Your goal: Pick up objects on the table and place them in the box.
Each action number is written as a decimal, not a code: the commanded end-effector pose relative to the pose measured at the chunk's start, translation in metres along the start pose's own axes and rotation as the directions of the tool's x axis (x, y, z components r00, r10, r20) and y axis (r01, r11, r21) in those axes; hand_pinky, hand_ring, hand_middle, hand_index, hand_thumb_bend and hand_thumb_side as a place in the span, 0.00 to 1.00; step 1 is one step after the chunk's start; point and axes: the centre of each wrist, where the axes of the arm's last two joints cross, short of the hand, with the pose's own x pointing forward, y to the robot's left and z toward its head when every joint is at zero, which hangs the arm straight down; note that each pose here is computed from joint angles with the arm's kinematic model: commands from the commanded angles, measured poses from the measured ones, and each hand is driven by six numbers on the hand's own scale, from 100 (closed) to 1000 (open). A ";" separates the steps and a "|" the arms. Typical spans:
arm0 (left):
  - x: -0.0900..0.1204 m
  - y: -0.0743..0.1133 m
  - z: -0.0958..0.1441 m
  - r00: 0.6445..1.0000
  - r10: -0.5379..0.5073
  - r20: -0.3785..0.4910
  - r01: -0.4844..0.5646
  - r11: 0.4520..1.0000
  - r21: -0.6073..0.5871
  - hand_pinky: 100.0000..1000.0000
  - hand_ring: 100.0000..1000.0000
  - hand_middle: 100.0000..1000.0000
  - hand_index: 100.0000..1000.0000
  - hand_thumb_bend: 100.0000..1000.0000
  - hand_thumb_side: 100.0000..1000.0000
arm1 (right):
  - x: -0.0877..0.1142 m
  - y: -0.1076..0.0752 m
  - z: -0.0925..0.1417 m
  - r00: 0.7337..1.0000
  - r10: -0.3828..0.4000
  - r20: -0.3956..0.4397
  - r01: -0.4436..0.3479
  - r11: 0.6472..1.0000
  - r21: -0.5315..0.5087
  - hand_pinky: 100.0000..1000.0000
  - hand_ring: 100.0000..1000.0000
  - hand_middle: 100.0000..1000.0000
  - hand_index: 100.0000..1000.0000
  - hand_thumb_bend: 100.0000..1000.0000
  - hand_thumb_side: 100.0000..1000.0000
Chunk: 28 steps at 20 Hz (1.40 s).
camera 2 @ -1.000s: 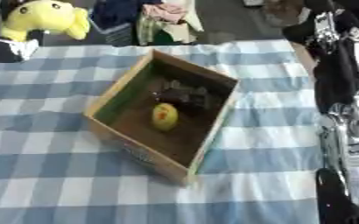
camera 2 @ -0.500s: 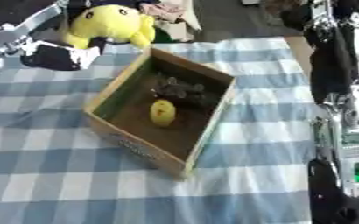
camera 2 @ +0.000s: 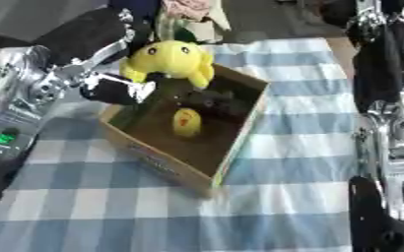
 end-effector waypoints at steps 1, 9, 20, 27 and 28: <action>0.004 -0.002 -0.005 1.000 -0.016 0.017 0.016 1.000 -0.013 0.27 0.41 0.24 0.32 0.00 0.18 | 0.009 0.001 -0.005 0.999 0.005 0.038 -0.005 1.000 0.010 0.71 0.59 0.39 0.74 0.00 0.56; 0.007 -0.020 -0.013 0.999 -0.035 0.019 0.036 0.996 -0.086 0.38 0.50 0.41 0.56 0.00 0.16 | 0.009 0.001 -0.005 0.999 0.000 0.039 -0.001 1.000 0.015 0.71 0.59 0.39 0.74 0.00 0.57; 0.006 -0.031 -0.015 0.990 -0.141 0.001 0.138 0.965 -0.222 0.77 0.91 0.89 1.00 0.23 0.84 | 0.010 0.001 -0.004 0.999 -0.003 0.037 0.002 1.000 0.011 0.71 0.60 0.39 0.74 0.00 0.58; 0.003 -0.028 -0.010 0.991 -0.131 -0.030 0.121 0.968 -0.220 0.79 0.92 0.89 1.00 0.21 1.00 | 0.011 0.001 -0.004 0.999 -0.003 0.038 0.003 1.000 0.007 0.71 0.60 0.39 0.74 0.00 0.57; 0.002 -0.025 -0.009 0.992 -0.116 -0.041 0.106 0.975 -0.193 0.77 0.90 0.87 0.99 0.16 1.00 | 0.011 0.001 -0.004 0.999 -0.003 0.039 0.003 1.000 0.006 0.71 0.60 0.39 0.74 0.00 0.57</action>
